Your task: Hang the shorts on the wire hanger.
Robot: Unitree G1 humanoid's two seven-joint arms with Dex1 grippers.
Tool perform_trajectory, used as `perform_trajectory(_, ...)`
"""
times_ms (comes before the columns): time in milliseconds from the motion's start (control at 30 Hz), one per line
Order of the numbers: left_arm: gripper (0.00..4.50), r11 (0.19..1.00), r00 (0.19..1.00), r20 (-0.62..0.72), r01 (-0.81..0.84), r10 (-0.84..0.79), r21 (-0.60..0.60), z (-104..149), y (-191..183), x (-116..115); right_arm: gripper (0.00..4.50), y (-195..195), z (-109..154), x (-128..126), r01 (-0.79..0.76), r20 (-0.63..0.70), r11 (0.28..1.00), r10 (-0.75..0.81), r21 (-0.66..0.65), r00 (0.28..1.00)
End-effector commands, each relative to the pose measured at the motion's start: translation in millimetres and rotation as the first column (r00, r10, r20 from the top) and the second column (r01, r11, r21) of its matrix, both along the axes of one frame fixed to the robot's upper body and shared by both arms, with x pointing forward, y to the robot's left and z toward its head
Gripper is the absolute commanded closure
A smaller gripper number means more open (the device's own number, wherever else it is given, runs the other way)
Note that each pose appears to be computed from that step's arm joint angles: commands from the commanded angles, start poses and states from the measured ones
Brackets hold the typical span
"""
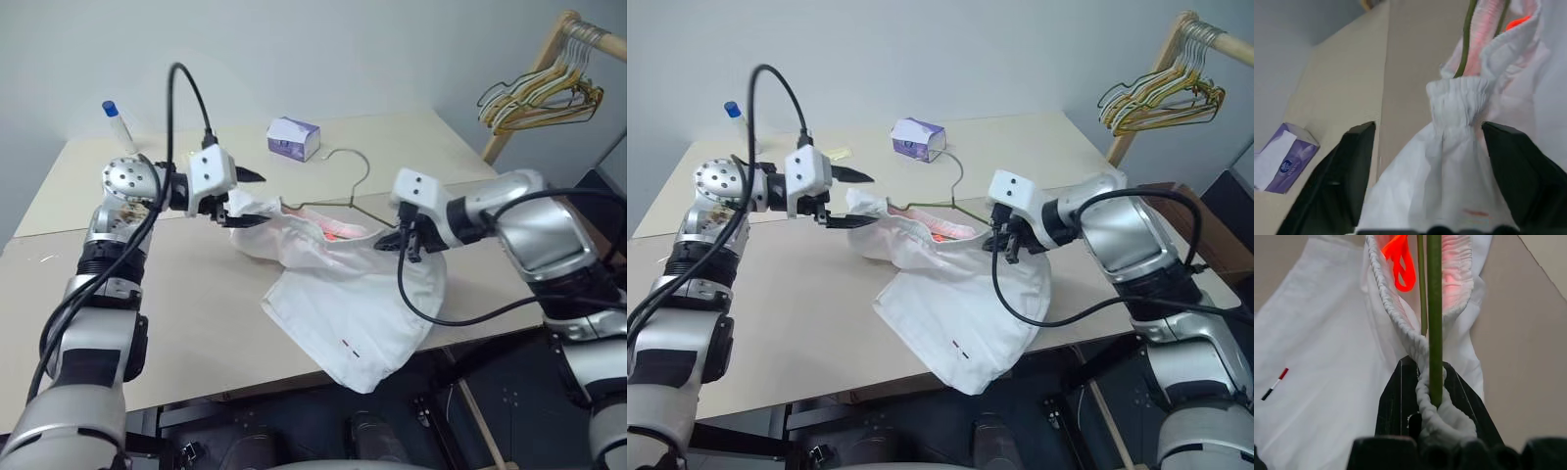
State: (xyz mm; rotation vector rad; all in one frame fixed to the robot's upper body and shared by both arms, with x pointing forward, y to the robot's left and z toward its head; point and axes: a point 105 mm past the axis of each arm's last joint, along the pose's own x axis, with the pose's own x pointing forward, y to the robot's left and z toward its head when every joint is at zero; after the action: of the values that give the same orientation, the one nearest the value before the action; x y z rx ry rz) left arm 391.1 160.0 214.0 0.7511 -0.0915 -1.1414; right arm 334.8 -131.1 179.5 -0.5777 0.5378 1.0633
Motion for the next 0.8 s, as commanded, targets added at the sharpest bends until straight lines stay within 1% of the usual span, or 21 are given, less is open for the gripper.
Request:
perform_trajectory(33,0.03,0.996,0.996,0.086,-0.003,0.011,-0.092,35.3,6.8,-1.9,4.45,-19.2,11.2,-8.4,0.111,0.001,0.990,-0.111,0.083,0.994)
perform_trajectory(133,0.03,0.979,0.986,0.153,-0.037,0.068,-0.199,55.5,10.3,-2.0,4.45,-45.6,6.1,-18.6,0.273,-0.066,0.948,-0.266,0.165,0.962)
perform_trajectory(167,0.03,0.974,0.983,0.161,-0.045,0.083,-0.222,59.4,11.0,-2.2,4.45,-50.4,5.4,-21.7,0.301,-0.076,0.937,-0.292,0.177,0.953)
perform_trajectory(200,0.03,0.957,0.983,0.153,-0.051,0.098,-0.285,67.4,11.4,-3.1,4.45,-59.1,3.4,-26.1,0.353,-0.091,0.915,-0.342,0.194,0.935)
perform_trajectory(267,0.03,0.927,0.985,0.130,-0.057,0.112,-0.370,77.3,11.4,-5.9,4.45,-71.3,0.8,-32.9,0.432,-0.114,0.876,-0.416,0.217,0.902)
perform_trajectory(300,0.03,0.898,0.990,0.100,-0.048,0.102,-0.438,82.3,8.1,-10.3,4.45,-85.0,0.6,-36.5,0.520,-0.135,0.818,-0.502,0.246,0.854)
perform_trajectory(367,0.03,0.858,0.996,0.062,-0.022,0.062,-0.514,85.6,-1.1,-21.9,4.45,-109.6,0.9,-43.7,0.665,-0.179,0.687,-0.644,0.293,0.744)
perform_trajectory(467,0.03,0.820,0.999,0.024,-0.006,0.024,-0.573,87.7,-11.8,-34.6,4.45,-132.5,2.7,-50.0,0.772,-0.206,0.537,-0.759,0.339,0.618)
perform_trajectory(500,0.03,0.802,1.000,0.011,0.002,0.006,-0.598,89.6,-17.0,-38.5,4.45,-145.1,3.5,-51.3,0.809,-0.205,0.470,-0.805,0.354,0.557)
perform_trajectory(567,0.03,0.775,1.000,-0.007,0.014,-0.023,-0.632,93.5,-26.2,-44.8,4.45,-164.3,5.9,-54.1,0.851,-0.197,0.365,-0.866,0.379,0.459)
perform_trajectory(633,0.03,0.753,0.998,-0.021,0.028,-0.056,-0.657,98.1,-34.2,-50.1,4.45,-179.7,10.0,-55.1,0.874,-0.192,0.275,-0.907,0.402,0.374)
perform_trajectory(767,0.03,0.733,0.992,-0.044,0.059,-0.121,-0.678,104.9,-42.5,-60.4,4.45,-204.3,16.5,-54.8,0.903,-0.189,0.138,-0.954,0.408,0.231)
perform_trajectory(800,0.03,0.732,0.989,-0.055,0.064,-0.137,-0.678,105.9,-43.8,-63.1,4.45,-212.4,20.0,-54.4,0.904,-0.198,0.090,-0.962,0.417,0.188)
